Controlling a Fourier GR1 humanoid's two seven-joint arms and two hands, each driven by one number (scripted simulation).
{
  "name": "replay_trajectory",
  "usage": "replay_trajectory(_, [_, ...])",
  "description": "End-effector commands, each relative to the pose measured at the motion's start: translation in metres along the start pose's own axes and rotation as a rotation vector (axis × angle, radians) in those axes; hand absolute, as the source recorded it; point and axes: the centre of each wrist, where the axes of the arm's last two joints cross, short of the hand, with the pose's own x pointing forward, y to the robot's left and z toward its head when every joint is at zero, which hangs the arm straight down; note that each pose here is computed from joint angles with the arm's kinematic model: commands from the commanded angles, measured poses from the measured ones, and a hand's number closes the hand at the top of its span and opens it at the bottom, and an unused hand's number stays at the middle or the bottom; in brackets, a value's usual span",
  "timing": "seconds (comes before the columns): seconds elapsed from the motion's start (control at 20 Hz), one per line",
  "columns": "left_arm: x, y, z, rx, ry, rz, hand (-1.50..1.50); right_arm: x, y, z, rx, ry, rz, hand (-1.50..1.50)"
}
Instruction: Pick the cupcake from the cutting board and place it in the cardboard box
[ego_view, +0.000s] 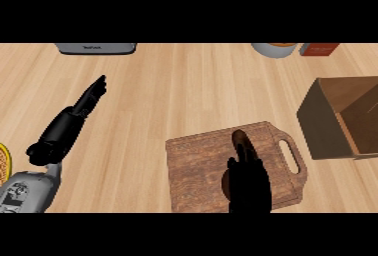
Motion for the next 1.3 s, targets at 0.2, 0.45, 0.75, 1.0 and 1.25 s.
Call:
replay_trajectory(0.2, [-0.006, -0.009, 0.004, -0.009, -0.008, -0.004, 0.00, -0.019, 0.004, -0.019, -0.128, -0.035, 0.093, 1.50])
replay_trajectory(0.45, [0.008, 0.014, -0.008, -0.014, 0.003, 0.013, 0.00, 0.001, -0.006, -0.005, -0.227, -0.079, 0.095, 1.50])
replay_trajectory(0.75, [0.012, -0.011, -0.012, -0.051, -0.024, 0.024, 0.00, 0.011, 0.024, 0.087, -0.050, -1.128, 0.158, 1.50])
replay_trajectory(1.0, [-0.002, -0.004, -0.003, -0.017, 0.029, 0.019, 0.00, -0.036, -0.001, 0.120, -0.185, -1.483, 0.160, 1.50])
replay_trajectory(1.25, [0.001, 0.004, 0.003, 0.006, 0.015, -0.003, 0.00, -0.078, -0.048, 0.133, -0.338, -1.580, 0.123, 1.50])
